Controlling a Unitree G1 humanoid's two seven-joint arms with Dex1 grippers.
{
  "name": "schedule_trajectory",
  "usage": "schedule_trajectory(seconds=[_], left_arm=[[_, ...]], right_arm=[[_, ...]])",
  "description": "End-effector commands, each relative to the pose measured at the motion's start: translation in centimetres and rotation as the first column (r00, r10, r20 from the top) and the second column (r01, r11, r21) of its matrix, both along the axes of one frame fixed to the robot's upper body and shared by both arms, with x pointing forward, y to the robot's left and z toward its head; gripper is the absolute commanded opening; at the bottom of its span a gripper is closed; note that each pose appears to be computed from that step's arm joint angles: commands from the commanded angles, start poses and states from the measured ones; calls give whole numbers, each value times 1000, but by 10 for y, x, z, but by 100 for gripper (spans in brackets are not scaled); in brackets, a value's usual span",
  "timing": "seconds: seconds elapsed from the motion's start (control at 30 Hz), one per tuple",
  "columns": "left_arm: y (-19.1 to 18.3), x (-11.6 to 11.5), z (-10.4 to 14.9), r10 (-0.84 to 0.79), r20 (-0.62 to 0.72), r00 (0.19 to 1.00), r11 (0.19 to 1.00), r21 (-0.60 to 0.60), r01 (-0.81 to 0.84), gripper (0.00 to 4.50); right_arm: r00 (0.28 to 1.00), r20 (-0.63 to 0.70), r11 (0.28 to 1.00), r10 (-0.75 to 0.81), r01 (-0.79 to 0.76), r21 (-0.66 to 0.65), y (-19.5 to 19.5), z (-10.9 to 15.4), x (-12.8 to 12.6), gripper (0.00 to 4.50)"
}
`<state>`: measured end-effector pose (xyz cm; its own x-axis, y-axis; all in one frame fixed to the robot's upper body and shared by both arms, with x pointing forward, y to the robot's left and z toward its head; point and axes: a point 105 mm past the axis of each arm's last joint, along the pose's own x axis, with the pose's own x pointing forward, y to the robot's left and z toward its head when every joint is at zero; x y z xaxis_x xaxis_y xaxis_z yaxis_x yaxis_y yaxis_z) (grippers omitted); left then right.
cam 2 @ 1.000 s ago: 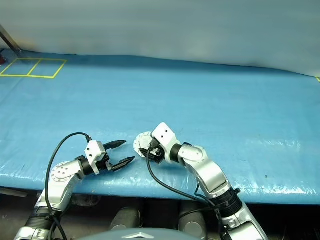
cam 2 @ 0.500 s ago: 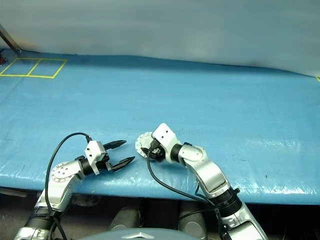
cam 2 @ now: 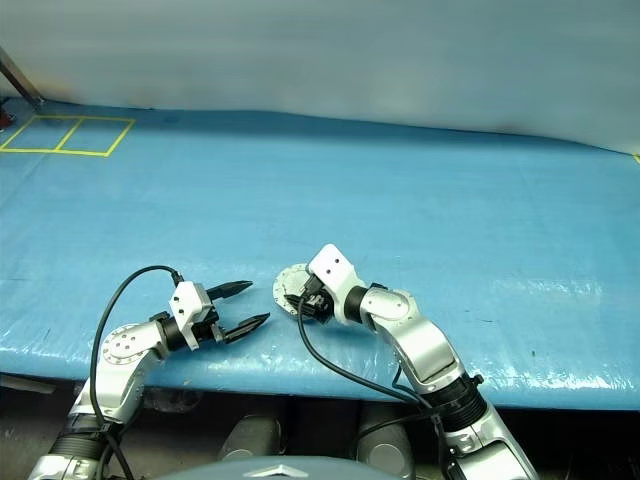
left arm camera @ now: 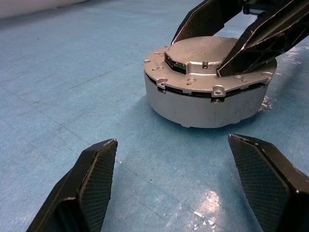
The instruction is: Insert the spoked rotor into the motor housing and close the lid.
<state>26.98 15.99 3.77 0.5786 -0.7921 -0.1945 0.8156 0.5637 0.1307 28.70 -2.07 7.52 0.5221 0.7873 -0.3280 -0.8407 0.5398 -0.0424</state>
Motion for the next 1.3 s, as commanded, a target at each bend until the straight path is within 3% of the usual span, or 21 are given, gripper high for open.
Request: schedule_trajectory(seconds=[0.03,0.27,0.63,0.83,0.97,1.3], left_arm=[[0,1,12,-1,50,999,1000,-8,1,403],[0,2,14,5,51,999,1000,-19,-4,403],[2,14,40,81,64,995,980,-187,-68,403],[2,14,37,77,59,995,983,-174,-65,403],[1,13,37,77,57,995,982,-178,-65,403],[-3,15,39,69,53,996,979,-194,-58,403]], right_arm=[[999,29,999,32,-32,-14,4,3,-3,304],[1000,11,998,7,-6,-66,-2,-10,0,304],[999,-29,996,-36,33,-83,-6,-20,2,304],[998,-45,995,-53,49,-88,-7,-23,4,304],[998,-7,982,-63,61,-179,-14,-32,6,304],[997,-24,982,-77,71,-173,-14,-34,6,304]])
